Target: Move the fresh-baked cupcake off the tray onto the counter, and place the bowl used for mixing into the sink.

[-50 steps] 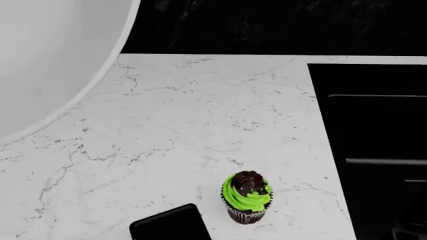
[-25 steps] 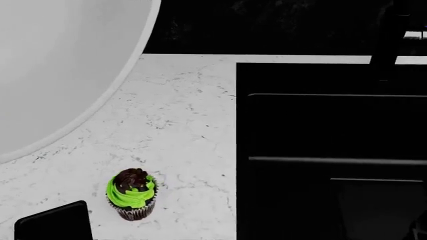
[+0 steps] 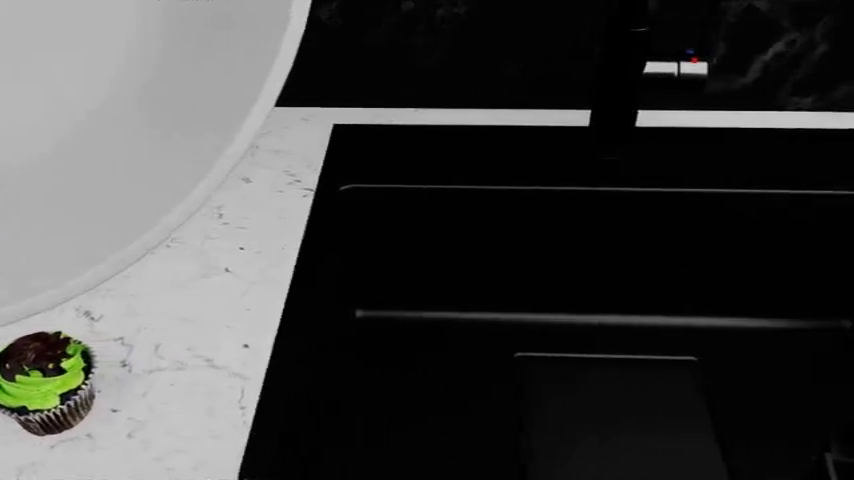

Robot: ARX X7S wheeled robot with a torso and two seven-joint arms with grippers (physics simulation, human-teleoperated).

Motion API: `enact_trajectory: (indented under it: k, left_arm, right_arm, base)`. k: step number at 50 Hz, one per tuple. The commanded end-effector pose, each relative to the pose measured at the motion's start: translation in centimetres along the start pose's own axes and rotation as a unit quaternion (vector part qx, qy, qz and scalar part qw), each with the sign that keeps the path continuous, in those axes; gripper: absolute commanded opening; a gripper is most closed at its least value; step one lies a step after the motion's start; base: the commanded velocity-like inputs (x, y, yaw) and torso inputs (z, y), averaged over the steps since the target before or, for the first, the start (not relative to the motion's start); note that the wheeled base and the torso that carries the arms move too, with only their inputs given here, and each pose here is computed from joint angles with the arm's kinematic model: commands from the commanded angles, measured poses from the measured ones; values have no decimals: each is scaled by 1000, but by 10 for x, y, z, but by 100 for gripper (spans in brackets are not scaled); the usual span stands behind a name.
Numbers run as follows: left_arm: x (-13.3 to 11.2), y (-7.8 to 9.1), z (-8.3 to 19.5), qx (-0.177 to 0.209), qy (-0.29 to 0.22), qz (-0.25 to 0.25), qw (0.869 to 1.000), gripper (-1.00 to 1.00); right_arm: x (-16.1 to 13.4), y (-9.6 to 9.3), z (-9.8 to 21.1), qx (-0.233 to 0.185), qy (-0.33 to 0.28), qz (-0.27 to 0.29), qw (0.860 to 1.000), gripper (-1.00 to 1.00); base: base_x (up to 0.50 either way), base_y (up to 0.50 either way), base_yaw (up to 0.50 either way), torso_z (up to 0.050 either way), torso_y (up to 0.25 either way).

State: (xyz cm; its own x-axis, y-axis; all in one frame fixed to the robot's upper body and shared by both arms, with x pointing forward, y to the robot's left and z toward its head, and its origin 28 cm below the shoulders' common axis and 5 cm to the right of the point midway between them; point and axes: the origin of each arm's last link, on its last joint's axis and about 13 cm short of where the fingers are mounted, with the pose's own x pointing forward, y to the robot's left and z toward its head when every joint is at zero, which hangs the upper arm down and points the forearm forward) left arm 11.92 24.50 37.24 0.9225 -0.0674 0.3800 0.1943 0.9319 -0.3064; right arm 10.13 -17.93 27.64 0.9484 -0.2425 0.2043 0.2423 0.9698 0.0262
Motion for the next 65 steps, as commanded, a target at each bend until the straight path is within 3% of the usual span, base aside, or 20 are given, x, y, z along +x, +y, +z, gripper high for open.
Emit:
enact_trajectory:
  k: [1,40,51,52,59,65]
  left_arm:
    - [2,2,0,-7,2,20,1000,-100]
    - [5,3,-4,-6,5,24,1000,-100]
    - [4,2,-4,-3,5,23,1000,-100]
    - [12,5,-9,-19,36,24,999,-100]
    - [59,21,-38,-25,129,54,990,-100]
    - [70,28,-53,-45,179,68,981,-100]
  right_arm:
    - [3,1,-1,-1,3,2,1000,100]
    - [2,5,2,-4,0,14,1000,100]
    - [3,6,-2,-30,-10,33,999,100]
    - [1,4,-3,-21,-11,31,999,100]
    - [1,3,-7,-15,-7,31,999,100]
    - [-1,5,-4,-15,-9,27,999,100]
  base:
    - [0,-500,0,0,0]
    - [20,-498,0,0,0]
    - [293,-359,0,0,1]
    - [0,0,0,0,0]
    - [0,0,0,0,1]
    - [0,0,0,0,0]
